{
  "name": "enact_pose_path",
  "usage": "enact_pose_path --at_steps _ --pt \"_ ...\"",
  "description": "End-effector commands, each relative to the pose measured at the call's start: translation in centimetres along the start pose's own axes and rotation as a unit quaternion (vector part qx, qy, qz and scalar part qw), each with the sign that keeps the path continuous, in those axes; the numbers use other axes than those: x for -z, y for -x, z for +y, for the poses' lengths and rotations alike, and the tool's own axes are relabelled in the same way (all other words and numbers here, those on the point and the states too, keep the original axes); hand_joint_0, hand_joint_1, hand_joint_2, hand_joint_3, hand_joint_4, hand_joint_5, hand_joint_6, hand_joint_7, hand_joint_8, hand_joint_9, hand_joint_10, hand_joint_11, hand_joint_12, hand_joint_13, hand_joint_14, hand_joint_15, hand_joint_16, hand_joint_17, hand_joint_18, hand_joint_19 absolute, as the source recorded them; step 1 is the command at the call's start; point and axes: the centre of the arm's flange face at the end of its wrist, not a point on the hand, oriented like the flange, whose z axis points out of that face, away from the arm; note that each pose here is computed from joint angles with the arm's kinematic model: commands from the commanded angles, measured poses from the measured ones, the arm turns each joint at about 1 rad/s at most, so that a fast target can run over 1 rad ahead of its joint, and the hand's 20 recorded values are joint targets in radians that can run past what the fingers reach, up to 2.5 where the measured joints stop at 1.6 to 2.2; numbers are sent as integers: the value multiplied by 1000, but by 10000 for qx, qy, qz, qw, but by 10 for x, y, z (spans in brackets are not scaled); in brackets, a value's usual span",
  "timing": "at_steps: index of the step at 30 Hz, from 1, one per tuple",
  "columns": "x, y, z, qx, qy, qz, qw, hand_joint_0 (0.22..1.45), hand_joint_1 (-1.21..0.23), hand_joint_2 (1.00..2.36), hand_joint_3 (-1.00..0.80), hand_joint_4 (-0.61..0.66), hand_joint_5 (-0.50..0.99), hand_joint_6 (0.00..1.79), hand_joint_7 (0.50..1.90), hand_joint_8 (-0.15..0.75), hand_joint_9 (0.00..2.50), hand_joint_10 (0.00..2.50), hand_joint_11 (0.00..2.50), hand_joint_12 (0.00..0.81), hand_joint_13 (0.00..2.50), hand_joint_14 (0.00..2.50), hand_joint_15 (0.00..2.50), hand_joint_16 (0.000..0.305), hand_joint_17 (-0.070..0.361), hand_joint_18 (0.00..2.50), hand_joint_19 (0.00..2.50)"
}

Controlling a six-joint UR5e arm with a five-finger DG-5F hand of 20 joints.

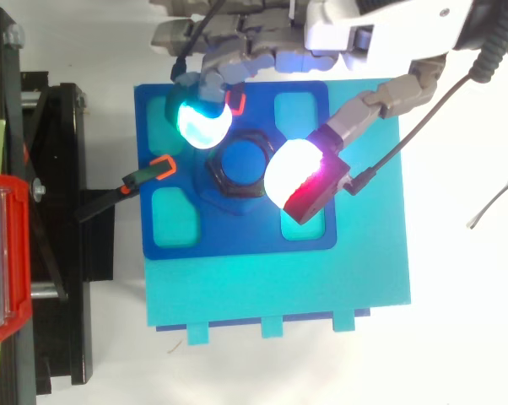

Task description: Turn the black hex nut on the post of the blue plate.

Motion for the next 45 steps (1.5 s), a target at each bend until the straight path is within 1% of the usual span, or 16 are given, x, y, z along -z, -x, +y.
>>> enact_pose_path --at_steps 1,3,6,7,9,11,14,17,20,21,23,24,26,30,36,45 --pt "1 3 -1 -3 10 3 10000 504 -232 1000 -500 267 -194 503 895 251 204 0 0 354 0 0 0 50 112 0 164" --pt "-3 10 4 28 70 -37 10000 504 -231 1000 -500 264 -195 503 888 251 204 0 0 355 0 0 0 50 112 0 164" --pt "-6 18 8 46 103 -76 9999 504 -233 1000 -500 259 -198 503 877 252 203 0 0 354 0 0 0 50 112 0 162" --pt "-8 25 11 49 119 -75 9999 503 -233 1000 -500 260 -198 503 874 252 203 0 0 355 0 0 0 50 112 0 163" --pt "-10 29 19 15 62 51 10000 503 -233 1000 -500 254 -201 503 859 252 201 0 0 355 0 0 0 50 112 0 162" --pt "-10 29 21 8 52 96 9999 503 -234 1000 -500 249 -202 503 848 252 201 0 0 355 0 0 0 50 112 0 162" --pt "-12 26 25 -1 39 147 9999 502 -234 1000 -500 248 -204 503 836 251 201 0 0 356 0 0 0 50 113 0 163" --pt "-14 24 28 0 6 128 9999 502 -235 1000 -500 245 -206 503 830 251 201 0 0 356 0 0 0 50 113 0 164" --pt "-17 17 32 -4 -63 139 9999 502 -235 1000 -500 244 -206 503 827 251 197 0 0 355 0 0 0 50 113 0 164" --pt "-18 10 32 -23 -112 161 9998 502 -235 1000 -500 244 -206 503 826 251 198 0 0 355 0 0 0 50 113 0 163" --pt "-17 4 33 -39 -156 204 9997 502 -235 1000 -500 243 -206 503 827 251 199 0 0 355 0 0 0 50 113 0 162" --pt "-16 -6 31 -66 -200 264 9994 502 -235 1000 -500 244 -206 503 826 251 198 0 0 355 0 0 0 50 113 0 164" --pt "-15 -16 30 -78 -249 270 9993 502 -235 1000 -500 243 -207 503 827 251 199 0 0 354 0 0 0 50 113 0 164" --pt "-21 -18 37 -41 -207 124 9997 502 -235 1000 -500 244 -206 503 827 251 198 0 0 355 0 0 0 50 113 0 166" --pt "-25 -23 43 -61 -181 140 9997 502 -235 1000 -500 242 -206 503 826 252 198 0 0 354 0 0 0 50 113 0 165" --pt "-25 -23 43 -61 -181 140 9997 502 -235 1000 -500 246 -206 503 832 252 198 0 0 354 0 0 0 50 113 0 166"
